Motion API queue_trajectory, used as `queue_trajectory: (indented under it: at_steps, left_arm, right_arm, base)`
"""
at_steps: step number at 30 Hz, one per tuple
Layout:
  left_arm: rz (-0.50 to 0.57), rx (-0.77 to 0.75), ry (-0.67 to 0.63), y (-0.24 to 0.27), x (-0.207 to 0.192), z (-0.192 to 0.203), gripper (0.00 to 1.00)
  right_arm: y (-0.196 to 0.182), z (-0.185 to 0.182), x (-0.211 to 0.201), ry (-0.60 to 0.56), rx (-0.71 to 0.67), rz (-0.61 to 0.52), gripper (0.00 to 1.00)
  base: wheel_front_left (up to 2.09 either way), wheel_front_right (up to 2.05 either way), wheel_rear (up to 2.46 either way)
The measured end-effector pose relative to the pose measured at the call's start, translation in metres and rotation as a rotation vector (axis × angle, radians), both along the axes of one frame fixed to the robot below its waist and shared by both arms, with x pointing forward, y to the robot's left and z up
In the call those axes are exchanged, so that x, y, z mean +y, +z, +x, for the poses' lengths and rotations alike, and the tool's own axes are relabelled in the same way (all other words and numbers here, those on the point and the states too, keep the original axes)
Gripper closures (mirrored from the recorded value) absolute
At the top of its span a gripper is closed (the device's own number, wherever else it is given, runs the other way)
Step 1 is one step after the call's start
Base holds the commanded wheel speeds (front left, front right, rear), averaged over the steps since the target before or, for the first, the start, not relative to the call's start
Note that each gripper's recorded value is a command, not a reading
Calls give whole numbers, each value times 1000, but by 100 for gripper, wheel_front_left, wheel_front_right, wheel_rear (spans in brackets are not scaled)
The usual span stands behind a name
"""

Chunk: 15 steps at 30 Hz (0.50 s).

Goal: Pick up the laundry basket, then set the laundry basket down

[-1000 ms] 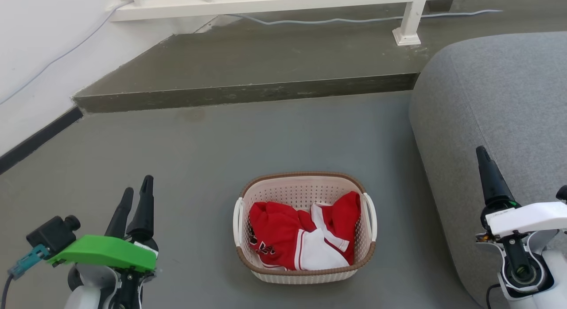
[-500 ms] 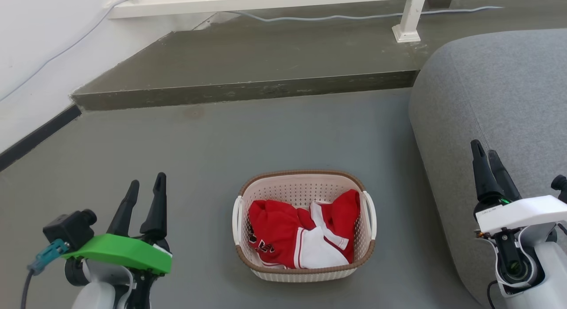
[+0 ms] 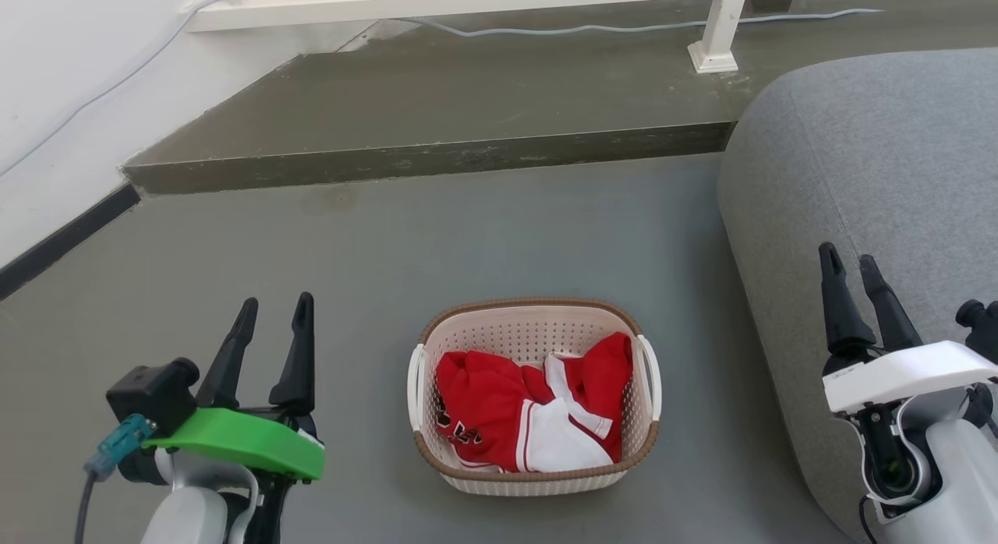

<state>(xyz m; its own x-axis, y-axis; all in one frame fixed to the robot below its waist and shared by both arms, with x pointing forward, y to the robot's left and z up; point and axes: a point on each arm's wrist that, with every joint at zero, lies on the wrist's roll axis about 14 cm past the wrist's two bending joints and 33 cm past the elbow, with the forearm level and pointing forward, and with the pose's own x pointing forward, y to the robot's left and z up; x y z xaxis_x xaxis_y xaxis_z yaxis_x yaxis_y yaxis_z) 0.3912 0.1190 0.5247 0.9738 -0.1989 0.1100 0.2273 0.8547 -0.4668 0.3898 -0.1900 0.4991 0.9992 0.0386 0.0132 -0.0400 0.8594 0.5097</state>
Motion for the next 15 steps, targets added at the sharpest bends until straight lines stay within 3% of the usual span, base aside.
queue_trajectory:
  at_steps: [15]
  left_arm:
    - [146, -93, -17, 12, -11, 1, 0]
  right_arm:
    - [2, 2, 10, 36, -39, -170, 0]
  base:
    - [0, 0, 0]
